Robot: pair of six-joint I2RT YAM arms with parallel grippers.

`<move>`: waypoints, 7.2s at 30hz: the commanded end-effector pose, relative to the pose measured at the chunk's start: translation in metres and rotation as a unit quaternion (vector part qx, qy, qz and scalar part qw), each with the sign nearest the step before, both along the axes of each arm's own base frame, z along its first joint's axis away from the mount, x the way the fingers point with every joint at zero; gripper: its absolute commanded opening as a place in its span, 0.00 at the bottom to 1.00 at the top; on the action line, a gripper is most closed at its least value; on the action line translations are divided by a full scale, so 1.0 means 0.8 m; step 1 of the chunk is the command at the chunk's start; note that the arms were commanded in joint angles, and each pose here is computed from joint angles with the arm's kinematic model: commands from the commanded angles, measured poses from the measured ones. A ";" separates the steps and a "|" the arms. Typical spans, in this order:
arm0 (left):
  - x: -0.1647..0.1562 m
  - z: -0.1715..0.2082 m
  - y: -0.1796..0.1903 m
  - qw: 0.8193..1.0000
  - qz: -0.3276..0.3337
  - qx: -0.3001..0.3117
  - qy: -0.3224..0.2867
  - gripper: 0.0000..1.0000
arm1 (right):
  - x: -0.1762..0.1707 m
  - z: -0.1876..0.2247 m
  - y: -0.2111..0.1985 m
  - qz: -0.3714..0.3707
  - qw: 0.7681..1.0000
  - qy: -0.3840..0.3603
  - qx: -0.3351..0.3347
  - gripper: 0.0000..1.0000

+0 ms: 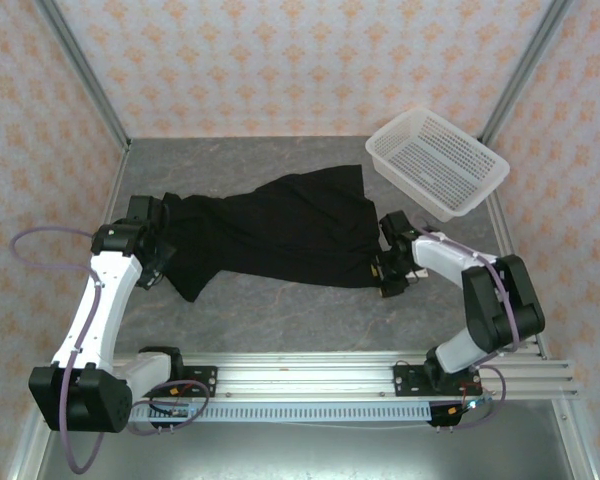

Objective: Fold and stack the t-shirts

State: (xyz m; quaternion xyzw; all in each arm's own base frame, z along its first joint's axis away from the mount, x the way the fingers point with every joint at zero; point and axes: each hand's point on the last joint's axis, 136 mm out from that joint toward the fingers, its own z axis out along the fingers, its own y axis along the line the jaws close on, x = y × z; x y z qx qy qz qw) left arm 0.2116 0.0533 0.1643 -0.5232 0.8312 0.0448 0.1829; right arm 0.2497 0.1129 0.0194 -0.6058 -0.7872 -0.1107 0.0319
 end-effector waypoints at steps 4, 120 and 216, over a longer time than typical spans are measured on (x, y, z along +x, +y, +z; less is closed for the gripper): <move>-0.002 0.001 0.001 1.000 0.008 0.005 -0.004 0.00 | 0.022 -0.008 0.008 -0.002 1.000 -0.007 -0.003 0.39; -0.095 0.289 0.081 0.915 0.123 0.205 -0.325 0.00 | 0.050 0.399 -0.025 0.274 0.800 -0.516 -0.137 0.00; -0.133 -0.106 -0.015 0.986 0.002 0.039 0.160 0.00 | -0.002 0.069 -0.136 0.256 0.928 0.003 -0.271 0.00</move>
